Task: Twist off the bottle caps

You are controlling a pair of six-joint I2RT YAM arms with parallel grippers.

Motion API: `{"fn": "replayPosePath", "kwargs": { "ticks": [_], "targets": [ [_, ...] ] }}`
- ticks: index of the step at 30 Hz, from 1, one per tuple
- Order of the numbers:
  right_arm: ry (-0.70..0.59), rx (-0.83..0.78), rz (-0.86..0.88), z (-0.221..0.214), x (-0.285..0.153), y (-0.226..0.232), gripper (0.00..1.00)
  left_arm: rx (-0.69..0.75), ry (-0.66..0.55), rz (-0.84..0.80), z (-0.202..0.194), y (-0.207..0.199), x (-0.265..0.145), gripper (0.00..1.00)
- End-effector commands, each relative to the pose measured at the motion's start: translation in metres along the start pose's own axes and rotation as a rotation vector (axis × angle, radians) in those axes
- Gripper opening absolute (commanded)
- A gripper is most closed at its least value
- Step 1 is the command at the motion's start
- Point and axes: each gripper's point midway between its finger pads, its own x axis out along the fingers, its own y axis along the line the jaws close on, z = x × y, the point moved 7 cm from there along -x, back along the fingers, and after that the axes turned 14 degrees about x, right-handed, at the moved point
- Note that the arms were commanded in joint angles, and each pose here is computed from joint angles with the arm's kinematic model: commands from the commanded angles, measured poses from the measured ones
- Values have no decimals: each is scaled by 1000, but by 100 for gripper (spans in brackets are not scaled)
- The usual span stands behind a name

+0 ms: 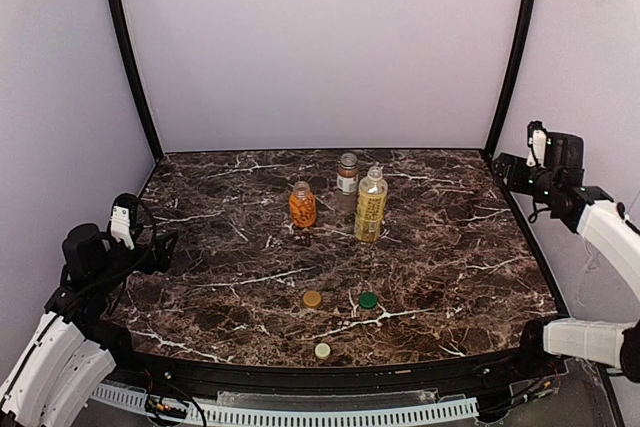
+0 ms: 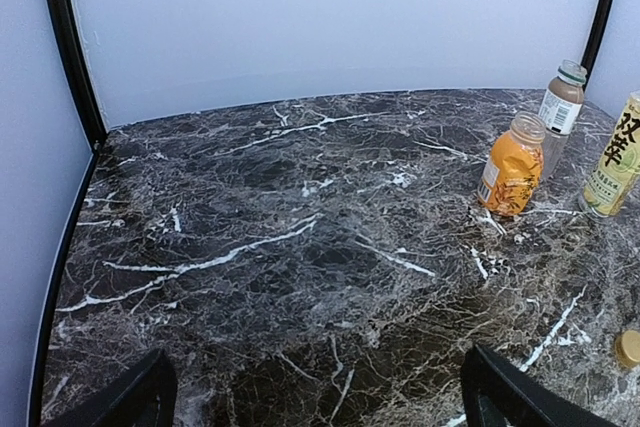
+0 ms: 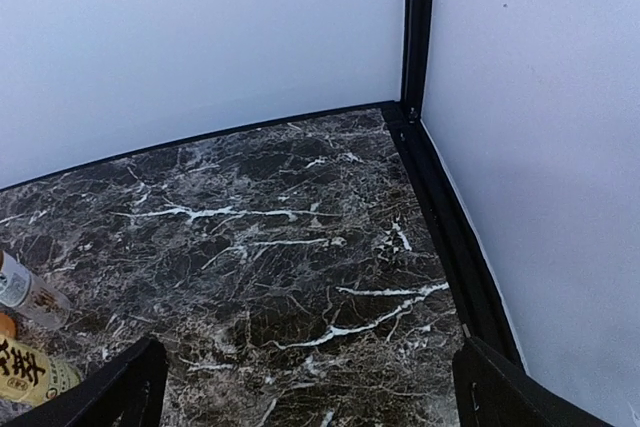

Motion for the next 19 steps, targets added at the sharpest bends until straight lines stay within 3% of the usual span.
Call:
{"fn": "replayPosePath", "kwargs": {
  "ticks": [1, 7, 10, 14, 19],
  "targets": [
    [-88, 50, 32, -30, -30, -18, 99, -18, 14, 65, -6, 8, 2, 100],
    [-160, 239, 129, -98, -46, -43, 99, -33, 30, 115, -11, 14, 2, 100],
    [-230, 313, 146, -110, -53, -52, 98, -47, 38, 127, -13, 17, 2, 100],
    [-288, 407, 1, -121, -59, -75, 99, -61, 43, 134, -14, 21, 1, 100],
    [-306, 395, 23, -122, -67, -75, 99, -80, 43, 135, -16, 25, 0, 100]
  ]
}}
